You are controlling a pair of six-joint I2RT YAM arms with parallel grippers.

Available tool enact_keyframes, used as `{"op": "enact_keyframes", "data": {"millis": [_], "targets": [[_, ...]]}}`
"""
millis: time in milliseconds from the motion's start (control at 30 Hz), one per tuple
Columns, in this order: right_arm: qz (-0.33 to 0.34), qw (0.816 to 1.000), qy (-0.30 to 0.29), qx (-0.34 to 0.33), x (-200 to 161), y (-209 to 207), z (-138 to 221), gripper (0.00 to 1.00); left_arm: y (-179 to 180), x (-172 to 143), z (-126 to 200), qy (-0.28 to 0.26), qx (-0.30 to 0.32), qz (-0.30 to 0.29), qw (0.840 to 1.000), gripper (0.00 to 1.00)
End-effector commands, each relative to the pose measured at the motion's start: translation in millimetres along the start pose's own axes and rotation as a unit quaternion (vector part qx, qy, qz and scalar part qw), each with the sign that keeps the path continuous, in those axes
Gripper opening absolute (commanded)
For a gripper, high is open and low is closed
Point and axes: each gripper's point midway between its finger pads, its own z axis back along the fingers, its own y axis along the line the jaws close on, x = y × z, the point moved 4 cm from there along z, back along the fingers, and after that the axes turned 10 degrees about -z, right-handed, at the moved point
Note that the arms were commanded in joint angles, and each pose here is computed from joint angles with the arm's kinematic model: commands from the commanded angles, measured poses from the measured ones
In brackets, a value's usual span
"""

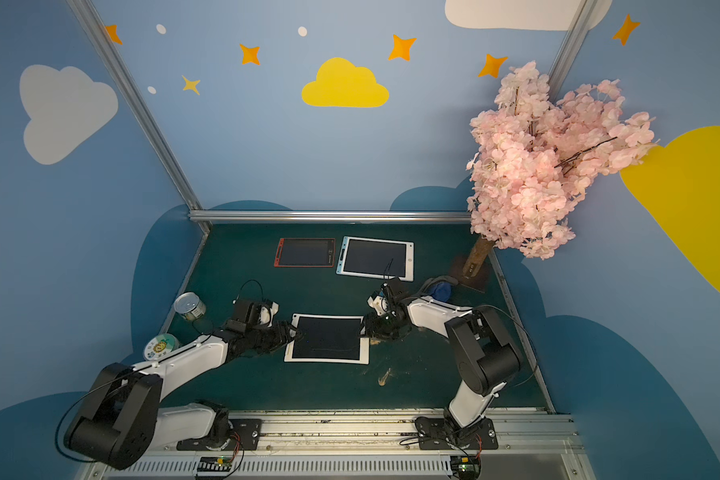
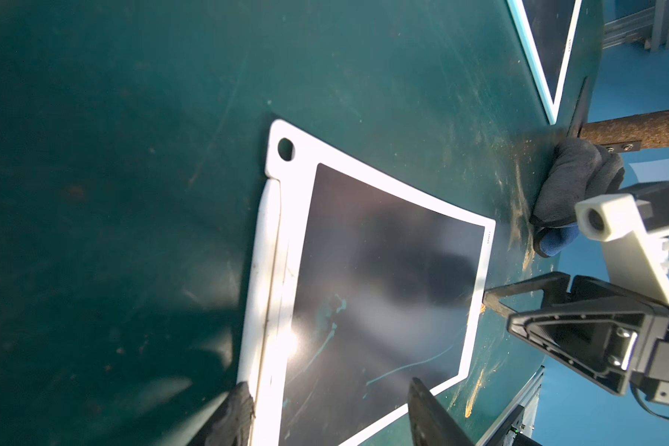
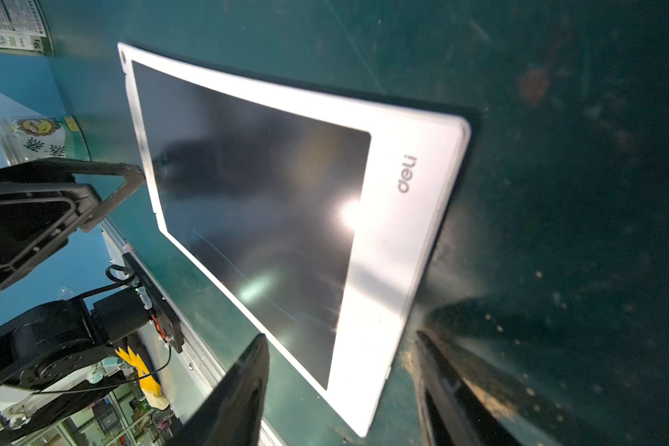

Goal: Wipe the drawing tablet
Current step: Pick up the drawing tablet from the center of the board.

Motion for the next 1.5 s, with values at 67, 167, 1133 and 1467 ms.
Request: {"op": "enact_keyframes", "data": {"millis": [67, 167, 1133, 1467], "targets": [[0.013, 1.0, -0.009, -0.002, 11.7, 0.7, -7.5, 0.59, 11.3, -12.4, -3.5, 0.021, 0.021, 0.003, 1.0, 0.64], [0.01, 1.0, -0.003, 0.015, 11.7, 3.0, -12.2, 0.59, 13.6, -13.7, -6.6, 0.028, 0.024, 0.005, 0.999, 0.64], [0.006, 0.996, 0.024, 0.086, 8.1, 21.2, -16.0, 0.54, -11.6, 9.9, -9.1, -0.03, -0.14, 0.058, 0.988, 0.57], [0.016, 0.996, 0.0, 0.083, 11.1, 26.4, 10.7, 0.52, 1.0, 7.8, 8.0, -0.042, -0.095, 0.054, 0.993, 0.57]]}}
